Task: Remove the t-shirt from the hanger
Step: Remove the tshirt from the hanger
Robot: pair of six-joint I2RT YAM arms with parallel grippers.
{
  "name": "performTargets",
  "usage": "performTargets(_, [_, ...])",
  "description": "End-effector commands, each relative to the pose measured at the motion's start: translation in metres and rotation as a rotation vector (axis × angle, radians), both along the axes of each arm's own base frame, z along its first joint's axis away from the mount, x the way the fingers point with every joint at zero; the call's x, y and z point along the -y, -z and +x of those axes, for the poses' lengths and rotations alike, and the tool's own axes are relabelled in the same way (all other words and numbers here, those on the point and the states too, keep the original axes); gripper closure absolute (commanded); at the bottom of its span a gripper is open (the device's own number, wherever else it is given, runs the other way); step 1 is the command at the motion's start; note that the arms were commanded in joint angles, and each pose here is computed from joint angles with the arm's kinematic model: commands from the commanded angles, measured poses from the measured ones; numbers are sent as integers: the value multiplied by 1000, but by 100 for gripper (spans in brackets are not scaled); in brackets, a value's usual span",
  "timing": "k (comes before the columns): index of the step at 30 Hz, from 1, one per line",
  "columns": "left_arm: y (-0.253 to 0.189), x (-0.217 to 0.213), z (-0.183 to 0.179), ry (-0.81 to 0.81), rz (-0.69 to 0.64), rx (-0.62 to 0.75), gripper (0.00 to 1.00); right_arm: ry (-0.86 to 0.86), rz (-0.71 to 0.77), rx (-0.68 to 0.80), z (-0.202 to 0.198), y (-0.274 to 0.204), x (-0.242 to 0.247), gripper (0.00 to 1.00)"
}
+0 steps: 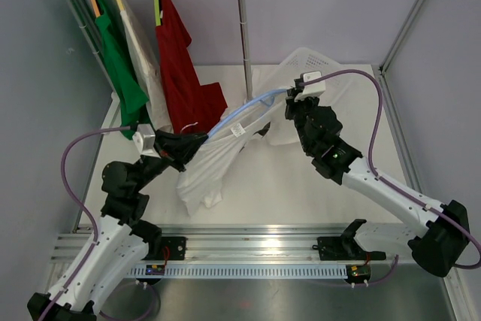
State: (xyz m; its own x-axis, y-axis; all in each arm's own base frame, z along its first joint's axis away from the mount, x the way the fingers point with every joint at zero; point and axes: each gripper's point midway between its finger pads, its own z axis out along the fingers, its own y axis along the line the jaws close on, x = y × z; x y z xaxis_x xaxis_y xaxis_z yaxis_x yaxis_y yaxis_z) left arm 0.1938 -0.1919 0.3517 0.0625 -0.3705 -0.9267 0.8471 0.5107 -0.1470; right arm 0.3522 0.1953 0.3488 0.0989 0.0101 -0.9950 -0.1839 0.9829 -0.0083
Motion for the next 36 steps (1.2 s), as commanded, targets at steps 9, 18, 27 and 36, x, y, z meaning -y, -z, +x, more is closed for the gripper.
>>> performTargets(9, [-43,-14,-20,-31,-91,142,100,-21,34,7,8,1,14,100])
performTargets(18, [-38,-17,17,-131,-111,46,100,-463,-118,73,-25,33,-52,100])
performTargets(27, [-49,-23,21,-165,-164,105,100,-1059,-251,102,-104,54,-114,100])
performTargets(36, [-85,-30,32,-159,-387,193,100,-1143,-297,-6,-108,78,-122,100])
